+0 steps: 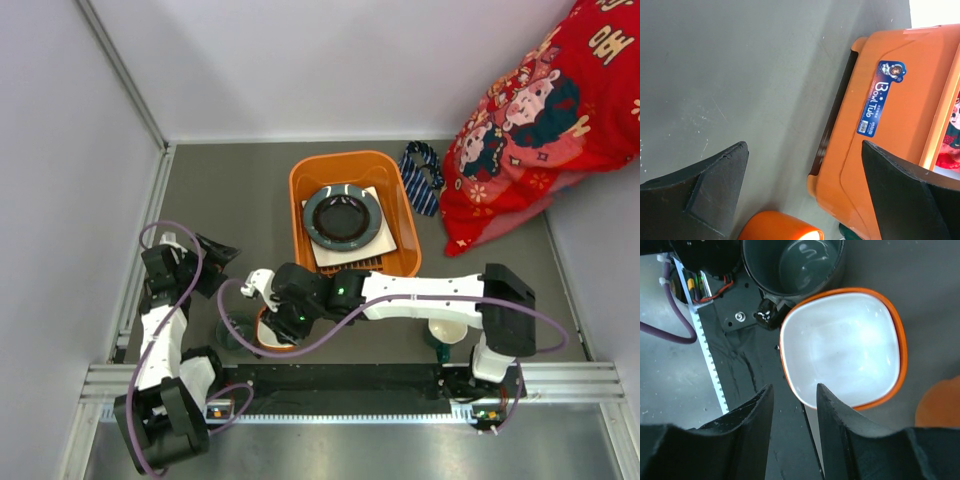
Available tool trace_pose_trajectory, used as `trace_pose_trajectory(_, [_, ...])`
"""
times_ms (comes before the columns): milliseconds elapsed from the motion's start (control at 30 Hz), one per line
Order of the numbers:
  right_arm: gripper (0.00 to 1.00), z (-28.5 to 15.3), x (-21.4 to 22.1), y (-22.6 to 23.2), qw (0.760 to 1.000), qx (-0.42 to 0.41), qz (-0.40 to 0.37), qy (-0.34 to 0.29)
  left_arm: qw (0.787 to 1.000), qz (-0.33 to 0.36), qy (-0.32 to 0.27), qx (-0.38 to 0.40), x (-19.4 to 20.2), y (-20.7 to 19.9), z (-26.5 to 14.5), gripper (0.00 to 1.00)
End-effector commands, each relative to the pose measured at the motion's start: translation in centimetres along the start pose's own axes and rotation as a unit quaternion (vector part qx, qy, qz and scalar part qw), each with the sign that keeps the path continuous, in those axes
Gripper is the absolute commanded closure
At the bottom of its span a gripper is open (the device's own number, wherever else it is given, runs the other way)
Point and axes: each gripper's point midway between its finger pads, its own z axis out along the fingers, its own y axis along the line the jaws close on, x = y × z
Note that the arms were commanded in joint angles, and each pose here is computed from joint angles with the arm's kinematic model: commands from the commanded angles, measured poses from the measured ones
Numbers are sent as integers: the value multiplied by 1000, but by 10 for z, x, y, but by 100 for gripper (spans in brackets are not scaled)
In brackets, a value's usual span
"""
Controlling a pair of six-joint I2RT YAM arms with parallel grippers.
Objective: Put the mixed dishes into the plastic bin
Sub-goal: Pick up the bowl from the center of the board.
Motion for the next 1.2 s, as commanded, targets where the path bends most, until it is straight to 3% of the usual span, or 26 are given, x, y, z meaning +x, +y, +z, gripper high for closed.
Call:
trace_pose_trajectory(0, [61, 4, -26, 18, 999, -33, -31, -29, 999, 23, -16, 15, -11, -10, -1, 1])
trace_pose_trajectory(567, [70, 20, -16, 27, 997, -66, -26, -16, 1000, 24, -19, 2, -13, -4, 1, 1])
trace_pose_trajectory(1167, [70, 40, -3, 24, 998, -66, -15, 6, 1000, 24, -20, -1, -13, -3, 1, 1])
